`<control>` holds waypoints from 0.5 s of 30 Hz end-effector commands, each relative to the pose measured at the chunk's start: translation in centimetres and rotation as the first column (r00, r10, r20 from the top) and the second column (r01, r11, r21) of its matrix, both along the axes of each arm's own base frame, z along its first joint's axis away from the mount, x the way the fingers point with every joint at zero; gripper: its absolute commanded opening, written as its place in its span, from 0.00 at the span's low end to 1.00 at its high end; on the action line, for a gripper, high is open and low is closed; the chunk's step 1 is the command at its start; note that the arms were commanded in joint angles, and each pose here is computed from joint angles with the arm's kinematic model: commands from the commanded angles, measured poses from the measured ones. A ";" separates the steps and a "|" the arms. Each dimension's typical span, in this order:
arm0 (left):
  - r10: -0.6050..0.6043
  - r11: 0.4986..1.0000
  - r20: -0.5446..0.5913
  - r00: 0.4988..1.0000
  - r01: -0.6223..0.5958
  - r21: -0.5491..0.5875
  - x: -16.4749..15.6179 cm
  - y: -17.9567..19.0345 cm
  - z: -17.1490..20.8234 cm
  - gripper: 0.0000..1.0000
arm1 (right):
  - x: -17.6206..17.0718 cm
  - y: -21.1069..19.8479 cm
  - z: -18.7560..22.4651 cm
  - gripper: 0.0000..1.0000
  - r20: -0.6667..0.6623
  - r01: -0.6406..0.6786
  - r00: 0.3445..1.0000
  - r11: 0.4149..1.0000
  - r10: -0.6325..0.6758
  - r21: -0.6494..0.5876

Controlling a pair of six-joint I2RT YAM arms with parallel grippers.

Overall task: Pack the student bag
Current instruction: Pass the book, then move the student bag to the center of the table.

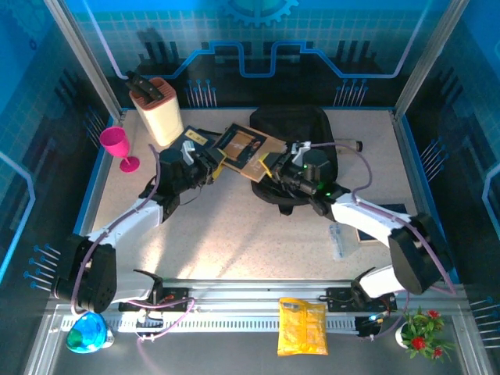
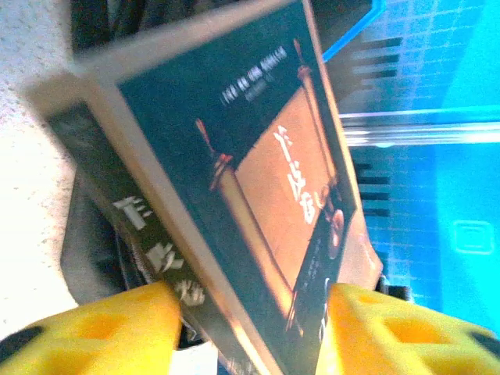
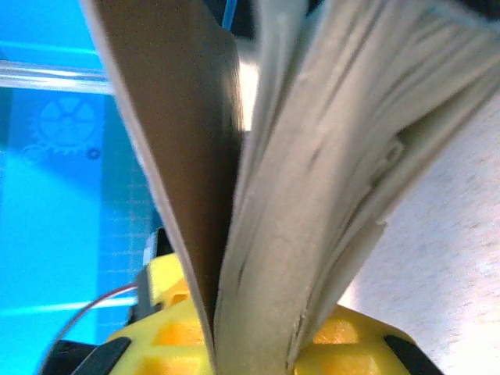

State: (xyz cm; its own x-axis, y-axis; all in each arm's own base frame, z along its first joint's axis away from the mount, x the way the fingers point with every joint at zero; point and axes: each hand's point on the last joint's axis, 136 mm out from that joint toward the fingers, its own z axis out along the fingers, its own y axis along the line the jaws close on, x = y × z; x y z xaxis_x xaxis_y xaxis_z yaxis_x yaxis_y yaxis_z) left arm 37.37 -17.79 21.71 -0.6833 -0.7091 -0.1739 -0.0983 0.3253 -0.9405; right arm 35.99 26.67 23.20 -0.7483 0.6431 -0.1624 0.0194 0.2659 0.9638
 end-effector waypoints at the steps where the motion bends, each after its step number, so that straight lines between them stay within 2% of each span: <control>1: -0.080 0.966 -0.008 0.997 0.079 0.246 -0.6 -0.7 -0.9 0.62 | 0.2 -4.6 1.4 0.14 0.128 0.110 0.988 0.978 -0.088 -0.178; 5: -0.187 0.906 -0.057 0.981 0.194 0.376 0.2 -3.3 -2.6 0.68 | -0.5 -9.7 1.3 0.13 0.153 0.200 0.976 0.924 -0.158 -0.327; 10: -0.317 0.830 -0.113 0.942 0.333 0.447 2.5 -8.0 -4.5 0.68 | -2.0 -15.7 1.1 0.13 0.171 0.295 0.955 0.825 -0.241 -0.483; 15: -0.395 0.744 -0.184 0.900 0.431 0.512 5.4 -12.1 -7.5 0.65 | -3.7 -20.6 -0.2 0.14 0.113 0.318 0.942 0.726 -0.317 -0.610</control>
State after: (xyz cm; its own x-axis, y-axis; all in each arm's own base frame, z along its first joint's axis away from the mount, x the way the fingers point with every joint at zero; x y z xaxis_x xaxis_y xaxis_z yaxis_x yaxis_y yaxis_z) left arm 42.79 -28.84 15.92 -0.8848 -0.2808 -0.3719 0.0574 0.7264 -0.6849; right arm 33.46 8.64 23.43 -0.5096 0.6666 -0.5440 0.1551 0.6931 0.7039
